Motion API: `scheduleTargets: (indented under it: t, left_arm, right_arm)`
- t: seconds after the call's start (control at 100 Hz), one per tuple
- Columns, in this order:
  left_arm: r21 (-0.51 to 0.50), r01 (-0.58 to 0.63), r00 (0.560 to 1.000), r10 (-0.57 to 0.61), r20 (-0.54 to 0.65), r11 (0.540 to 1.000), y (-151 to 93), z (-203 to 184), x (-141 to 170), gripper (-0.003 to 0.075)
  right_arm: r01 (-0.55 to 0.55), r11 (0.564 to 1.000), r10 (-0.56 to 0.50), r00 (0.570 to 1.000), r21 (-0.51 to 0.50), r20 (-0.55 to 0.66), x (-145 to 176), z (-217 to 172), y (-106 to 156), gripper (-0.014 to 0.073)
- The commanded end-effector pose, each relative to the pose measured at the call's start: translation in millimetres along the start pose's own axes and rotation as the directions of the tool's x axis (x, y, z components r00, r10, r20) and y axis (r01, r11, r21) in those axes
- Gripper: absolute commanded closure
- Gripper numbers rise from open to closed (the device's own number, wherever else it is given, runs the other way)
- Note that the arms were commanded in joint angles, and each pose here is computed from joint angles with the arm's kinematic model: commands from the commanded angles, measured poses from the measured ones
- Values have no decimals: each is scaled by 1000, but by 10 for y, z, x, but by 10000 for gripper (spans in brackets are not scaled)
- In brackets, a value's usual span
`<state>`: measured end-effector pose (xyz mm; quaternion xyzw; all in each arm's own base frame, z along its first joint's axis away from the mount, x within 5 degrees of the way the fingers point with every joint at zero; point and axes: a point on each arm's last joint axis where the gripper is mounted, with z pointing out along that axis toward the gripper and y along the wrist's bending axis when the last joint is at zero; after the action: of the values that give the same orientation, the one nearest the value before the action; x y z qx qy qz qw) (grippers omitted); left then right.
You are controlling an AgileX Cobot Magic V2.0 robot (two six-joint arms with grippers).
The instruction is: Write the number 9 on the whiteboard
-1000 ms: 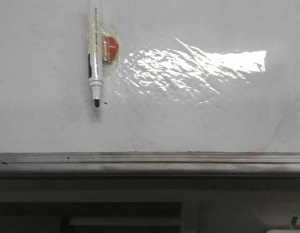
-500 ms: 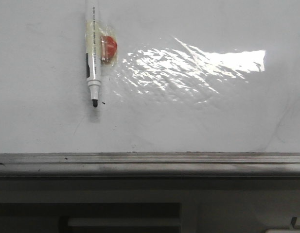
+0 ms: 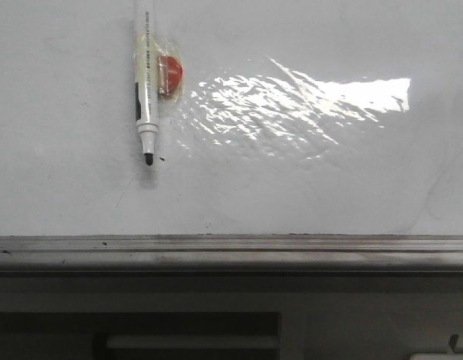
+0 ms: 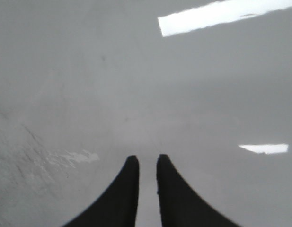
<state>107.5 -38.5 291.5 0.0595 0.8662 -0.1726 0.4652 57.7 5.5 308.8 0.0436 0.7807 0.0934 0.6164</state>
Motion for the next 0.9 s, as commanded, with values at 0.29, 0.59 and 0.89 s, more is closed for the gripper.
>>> scheduleTargets:
  t: [0.29, 0.59, 0.89]
  left_arm:
    - [333, -46, 996, 67, -52, 942, -505, 447, -400, 312]
    - [376, -17, 999, 30, -29, 926, -920, 849, -305, 312]
    - [313, -2, 997, 26, -73, 950, -974, 1171, -177, 351]
  right_arm:
    - [77, 997, -72, 987, 29, -146, -203, 213, 34, 188]
    - [77, 997, -73, 991, 24, -110, -238, 227, 41, 188]
    - [77, 997, -73, 991, 24, -110, -238, 227, 41, 188]
